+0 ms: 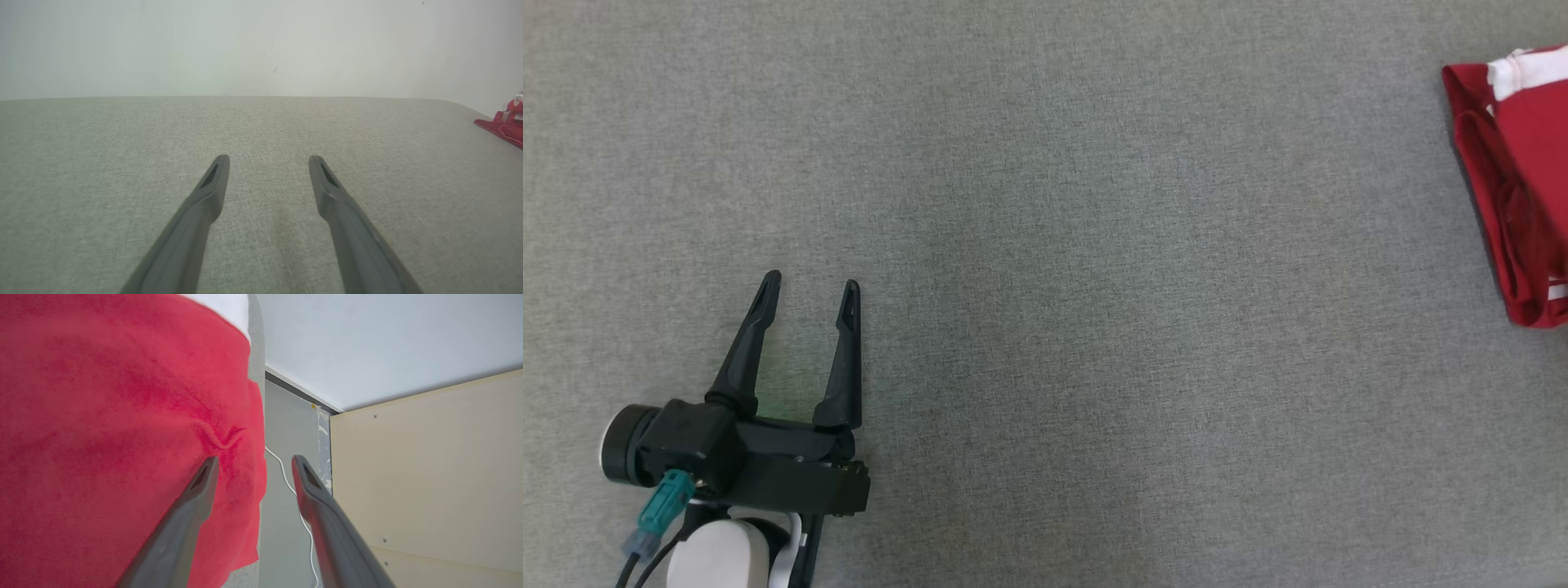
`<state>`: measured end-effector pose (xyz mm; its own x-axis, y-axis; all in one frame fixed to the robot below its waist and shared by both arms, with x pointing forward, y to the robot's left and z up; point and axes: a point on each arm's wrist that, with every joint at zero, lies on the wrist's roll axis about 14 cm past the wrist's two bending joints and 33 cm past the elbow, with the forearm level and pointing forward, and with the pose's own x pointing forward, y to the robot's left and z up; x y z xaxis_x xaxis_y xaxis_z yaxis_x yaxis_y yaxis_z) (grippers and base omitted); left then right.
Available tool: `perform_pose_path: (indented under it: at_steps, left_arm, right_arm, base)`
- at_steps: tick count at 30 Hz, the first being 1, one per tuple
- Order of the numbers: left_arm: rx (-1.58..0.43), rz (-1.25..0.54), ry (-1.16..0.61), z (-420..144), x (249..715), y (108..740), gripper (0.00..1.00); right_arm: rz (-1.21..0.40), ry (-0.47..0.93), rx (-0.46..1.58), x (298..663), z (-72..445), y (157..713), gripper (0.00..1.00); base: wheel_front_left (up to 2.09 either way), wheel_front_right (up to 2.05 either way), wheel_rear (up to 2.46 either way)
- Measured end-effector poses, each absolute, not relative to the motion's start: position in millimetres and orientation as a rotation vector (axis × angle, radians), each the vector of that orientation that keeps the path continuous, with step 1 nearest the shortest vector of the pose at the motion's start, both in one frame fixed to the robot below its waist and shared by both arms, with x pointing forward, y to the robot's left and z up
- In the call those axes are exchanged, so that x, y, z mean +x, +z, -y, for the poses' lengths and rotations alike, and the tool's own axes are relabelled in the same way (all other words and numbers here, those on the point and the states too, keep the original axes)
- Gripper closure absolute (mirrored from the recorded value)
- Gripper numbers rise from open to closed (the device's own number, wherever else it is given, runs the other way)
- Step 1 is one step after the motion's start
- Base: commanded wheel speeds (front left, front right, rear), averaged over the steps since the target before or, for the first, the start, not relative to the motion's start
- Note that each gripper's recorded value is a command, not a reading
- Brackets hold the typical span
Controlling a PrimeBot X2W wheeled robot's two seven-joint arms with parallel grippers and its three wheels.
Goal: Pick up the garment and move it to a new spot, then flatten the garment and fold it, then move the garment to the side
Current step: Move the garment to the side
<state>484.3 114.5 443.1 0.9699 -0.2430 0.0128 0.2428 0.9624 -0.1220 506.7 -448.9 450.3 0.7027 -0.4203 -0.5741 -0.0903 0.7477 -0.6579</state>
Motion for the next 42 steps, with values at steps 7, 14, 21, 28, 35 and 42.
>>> perform_pose_path:
  at_steps: [7, 14, 21, 28, 35, 42]
  left_arm:
    - [-0.12, 0.031, -0.235, -119, 479, 460, 0.0]
    - [-0.133, 0.034, -0.174, -139, 455, 473, 0.0]
    - [-0.104, 0.029, -0.11, -160, 418, 482, 0.0]
    - [-0.093, 0.058, -0.048, -180, 390, 497, 0.0]
    - [-0.09, 0.105, -0.002, -196, 370, 514, 0.0]
    - [-0.083, 0.115, 0.002, -197, 362, 517, 0.0]
  right_arm:
    - [-0.643, -0.208, -0.599, 505, 430, 454, 0.0]
    - [-0.37, -0.092, -0.354, 506, 345, 459, 0.0]
    - [-0.168, 0.026, -0.155, 480, 267, 486, 0.0]
    - [-0.07, 0.083, -0.029, 445, 227, 506, 0.0]
    - [0.013, 0.144, 0.066, 415, 187, 525, 0.0]
    - [0.021, 0.15, 0.105, 396, 170, 516, 0.0]
  base:
    - [0.0, 0.0, 0.0]
    - [0.0, 0.0, 0.0]
    - [0.0, 0.0, 0.0]
    - [0.0, 0.0, 0.0]
    - [0.0, 0.0, 0.0]
    - [0.0, 0.0, 0.0]
